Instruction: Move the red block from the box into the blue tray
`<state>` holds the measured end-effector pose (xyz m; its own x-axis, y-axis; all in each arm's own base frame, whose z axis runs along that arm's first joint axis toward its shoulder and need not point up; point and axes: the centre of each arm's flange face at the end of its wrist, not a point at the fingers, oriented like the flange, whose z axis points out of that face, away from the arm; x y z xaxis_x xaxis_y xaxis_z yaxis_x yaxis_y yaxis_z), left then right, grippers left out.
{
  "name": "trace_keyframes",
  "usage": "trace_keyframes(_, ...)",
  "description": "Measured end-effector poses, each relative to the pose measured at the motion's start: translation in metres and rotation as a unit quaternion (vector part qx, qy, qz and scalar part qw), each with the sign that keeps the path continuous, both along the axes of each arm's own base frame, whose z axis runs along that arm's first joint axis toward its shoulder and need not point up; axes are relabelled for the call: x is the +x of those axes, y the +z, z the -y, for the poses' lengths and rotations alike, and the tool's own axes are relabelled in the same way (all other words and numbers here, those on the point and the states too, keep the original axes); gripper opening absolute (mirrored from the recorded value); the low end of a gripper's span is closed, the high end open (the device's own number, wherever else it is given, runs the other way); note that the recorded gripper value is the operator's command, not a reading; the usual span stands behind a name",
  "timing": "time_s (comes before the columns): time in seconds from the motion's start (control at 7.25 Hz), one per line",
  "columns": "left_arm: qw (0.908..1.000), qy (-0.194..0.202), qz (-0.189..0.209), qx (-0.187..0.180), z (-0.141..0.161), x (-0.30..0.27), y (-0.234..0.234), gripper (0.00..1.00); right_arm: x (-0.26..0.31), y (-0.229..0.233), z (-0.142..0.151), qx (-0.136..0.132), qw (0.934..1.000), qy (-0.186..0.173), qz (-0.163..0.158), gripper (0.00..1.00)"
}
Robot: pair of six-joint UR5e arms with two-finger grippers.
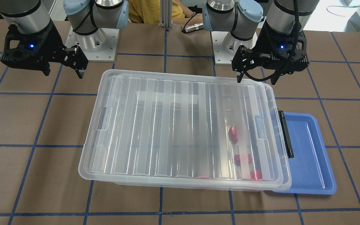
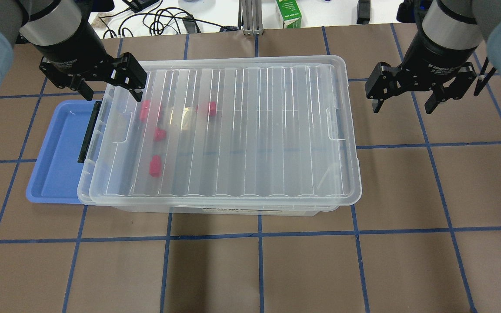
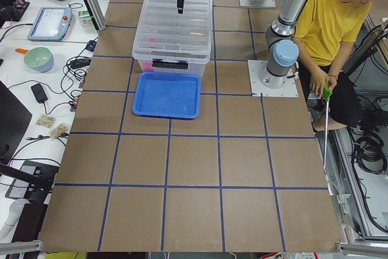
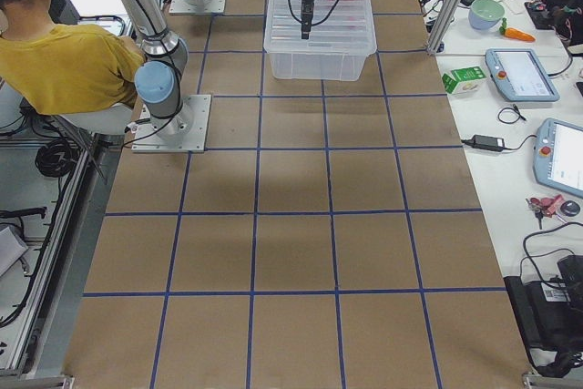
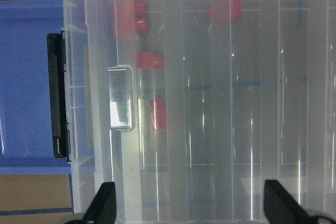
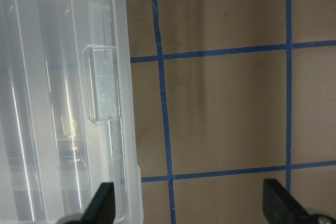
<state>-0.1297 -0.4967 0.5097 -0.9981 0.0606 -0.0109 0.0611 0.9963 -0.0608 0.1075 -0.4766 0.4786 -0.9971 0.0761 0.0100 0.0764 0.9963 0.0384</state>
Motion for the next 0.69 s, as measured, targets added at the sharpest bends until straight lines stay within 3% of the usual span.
trace_keyframes(0.28, 1.0000, 0.002, 0.001, 0.002, 0.006, 0.001, 0.003, 1.00, 0.000, -0.036, 0.008, 0.034, 0.9994, -0.003, 0.003, 1.00)
trace_keyframes(0.41, 0.9999, 0.004, 0.004, 0.009, 0.010, 0.002, 0.005, 1.00, 0.000, -0.051, 0.015, 0.039, 0.9992, -0.006, 0.005, 1.00)
trace_keyframes(0.69, 0.9998, 0.004, 0.010, 0.019, 0.012, 0.001, 0.005, 1.00, 0.006, -0.066, 0.030, 0.020, 0.9998, -0.002, 0.006, 1.00)
